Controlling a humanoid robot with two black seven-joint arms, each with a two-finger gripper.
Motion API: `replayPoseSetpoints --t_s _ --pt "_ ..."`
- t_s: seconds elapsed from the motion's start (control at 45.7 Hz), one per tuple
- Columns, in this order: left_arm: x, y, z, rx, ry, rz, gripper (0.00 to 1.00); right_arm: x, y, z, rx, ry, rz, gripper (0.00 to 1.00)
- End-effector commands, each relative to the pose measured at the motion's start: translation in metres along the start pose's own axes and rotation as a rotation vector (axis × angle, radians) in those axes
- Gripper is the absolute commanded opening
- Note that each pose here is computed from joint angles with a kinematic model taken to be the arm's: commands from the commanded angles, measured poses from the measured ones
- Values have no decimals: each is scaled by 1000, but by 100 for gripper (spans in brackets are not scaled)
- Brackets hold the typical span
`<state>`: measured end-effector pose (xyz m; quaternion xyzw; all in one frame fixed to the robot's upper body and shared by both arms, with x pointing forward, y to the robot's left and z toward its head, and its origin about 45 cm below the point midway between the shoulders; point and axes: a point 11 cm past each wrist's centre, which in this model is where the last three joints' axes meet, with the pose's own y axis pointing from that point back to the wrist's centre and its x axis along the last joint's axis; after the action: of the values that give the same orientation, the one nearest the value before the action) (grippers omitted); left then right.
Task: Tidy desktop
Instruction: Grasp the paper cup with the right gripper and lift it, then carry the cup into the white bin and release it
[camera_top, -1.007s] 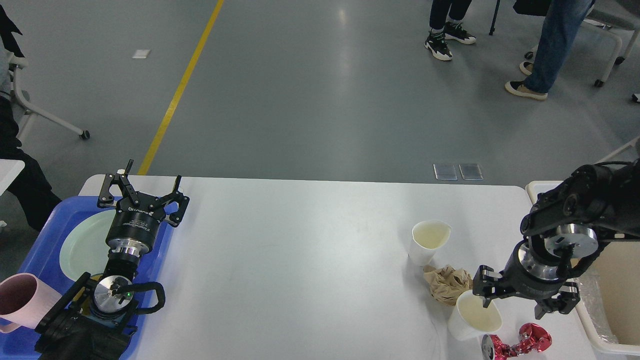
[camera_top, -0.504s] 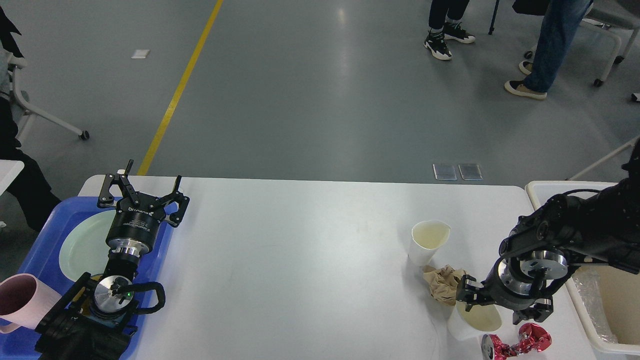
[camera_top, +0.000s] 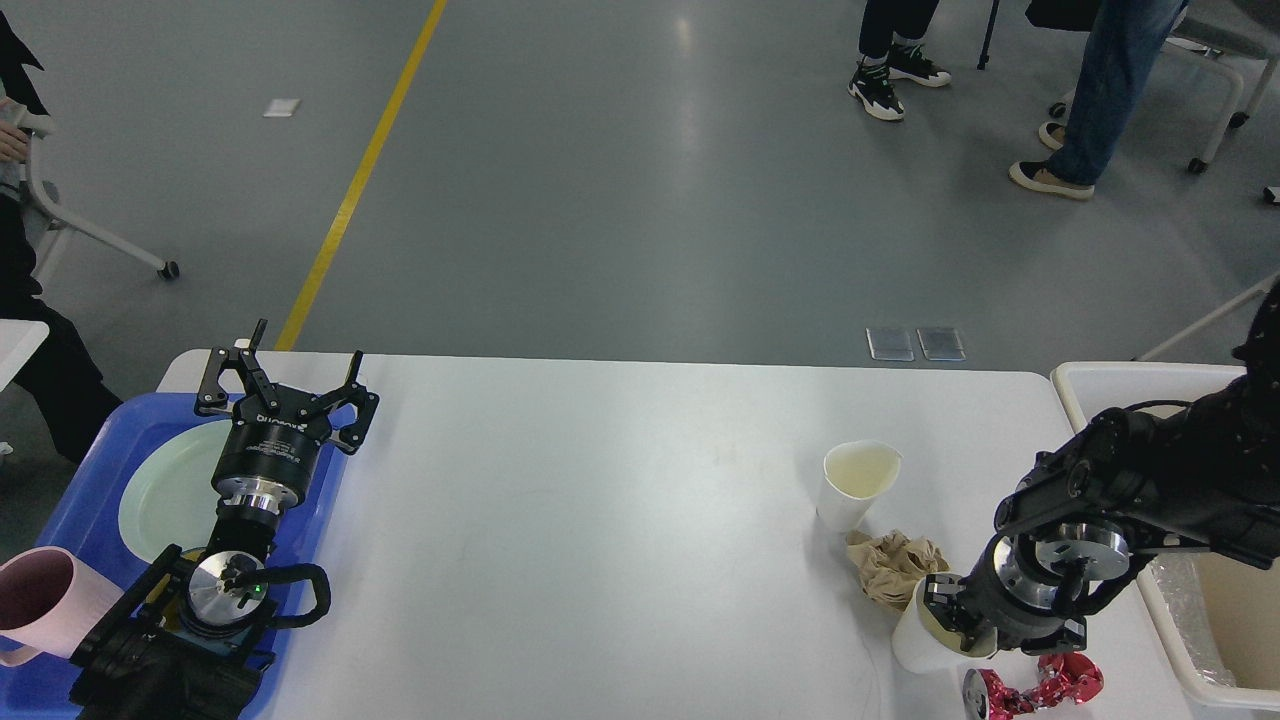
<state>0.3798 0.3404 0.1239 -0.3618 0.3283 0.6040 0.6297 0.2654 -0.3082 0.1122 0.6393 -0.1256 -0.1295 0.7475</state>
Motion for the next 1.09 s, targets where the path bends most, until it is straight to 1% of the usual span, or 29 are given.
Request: replayPoseSetpoints --t_s 0.0,0.263,0.372,0.482,0.657,0.766,0.92,1.007,1.073 --pt "0 0 0 0 0 0 96 -1 0 -2 5 -1 0 0" --pt "0 0 0 0 0 0 96 -1 5 -5 19 2 -23 0" --pt "0 0 -1 0 1 0 96 0 18 -2 37 -2 -82 0" --pt "0 0 0 0 0 0 96 12 51 4 82 -19 -142 0" --pt "0 0 0 0 0 0 96 30 128 4 179 4 -191 0" --pt "0 0 0 -1 1 0 96 35 174 5 201 21 -142 0" --pt "0 0 0 0 0 0 96 33 233 3 224 19 -28 0" --pt "0 0 0 0 0 0 96 30 256 0 239 34 26 0" --pt "0 0 0 0 0 0 96 30 266 2 238 33 53 0"
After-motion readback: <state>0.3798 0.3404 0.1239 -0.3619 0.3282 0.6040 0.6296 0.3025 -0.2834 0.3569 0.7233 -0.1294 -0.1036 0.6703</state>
